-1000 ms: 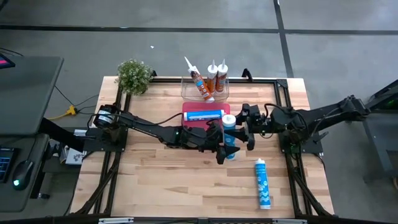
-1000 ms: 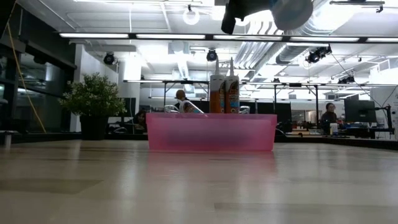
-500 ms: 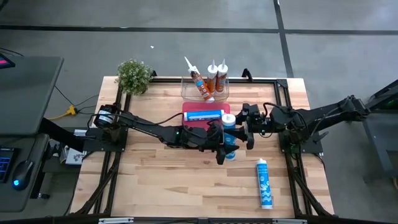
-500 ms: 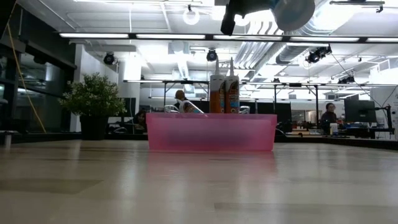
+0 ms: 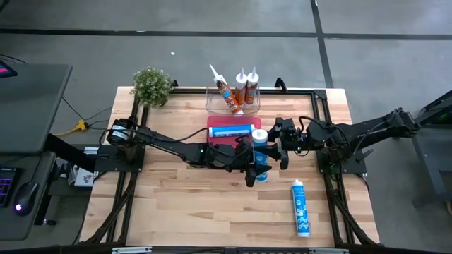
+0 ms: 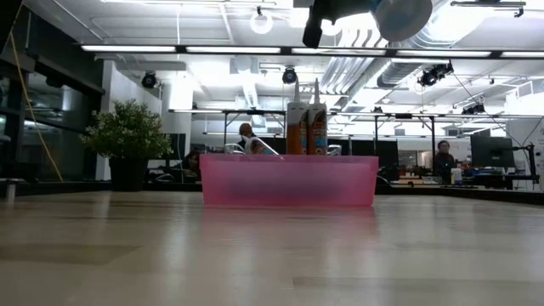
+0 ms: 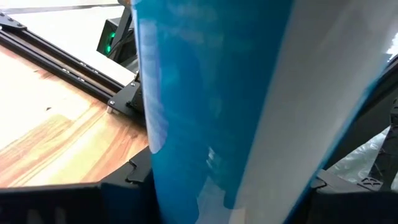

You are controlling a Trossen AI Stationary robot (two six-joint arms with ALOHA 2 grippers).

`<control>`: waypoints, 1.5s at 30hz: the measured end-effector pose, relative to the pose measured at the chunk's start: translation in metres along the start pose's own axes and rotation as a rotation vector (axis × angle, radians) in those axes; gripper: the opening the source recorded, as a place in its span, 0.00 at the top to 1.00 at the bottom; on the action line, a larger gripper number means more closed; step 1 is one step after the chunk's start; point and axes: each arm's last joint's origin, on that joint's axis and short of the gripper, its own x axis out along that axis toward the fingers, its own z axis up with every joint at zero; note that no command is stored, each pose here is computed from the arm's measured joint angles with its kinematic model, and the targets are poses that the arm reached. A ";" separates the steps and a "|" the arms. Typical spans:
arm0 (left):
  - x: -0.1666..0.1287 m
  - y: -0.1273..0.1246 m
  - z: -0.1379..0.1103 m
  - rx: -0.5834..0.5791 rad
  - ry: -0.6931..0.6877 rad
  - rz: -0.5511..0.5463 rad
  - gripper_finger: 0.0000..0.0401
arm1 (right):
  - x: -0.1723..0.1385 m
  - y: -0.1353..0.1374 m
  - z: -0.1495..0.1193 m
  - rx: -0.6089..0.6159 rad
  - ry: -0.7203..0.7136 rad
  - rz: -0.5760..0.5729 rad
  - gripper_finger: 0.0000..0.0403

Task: Pick & place silicon tubes, Sealant and Lysol wipes
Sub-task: Put the right blue sealant into the red container

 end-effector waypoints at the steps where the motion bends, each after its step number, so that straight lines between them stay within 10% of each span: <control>1: 0.000 0.000 0.000 0.000 0.000 0.000 0.52 | 0.000 0.000 0.000 0.000 0.000 0.000 0.47; 11: 0.000 0.000 -0.002 0.002 0.015 0.001 0.52 | -0.023 -0.002 0.011 0.005 -0.035 -0.051 0.17; 23: -0.021 0.019 -0.002 0.093 0.282 0.210 0.52 | -0.084 -0.016 0.015 0.061 0.059 -0.170 0.19; 45: -0.065 0.082 0.083 0.416 0.772 0.483 0.52 | -0.114 -0.037 -0.023 0.173 0.388 -0.493 0.19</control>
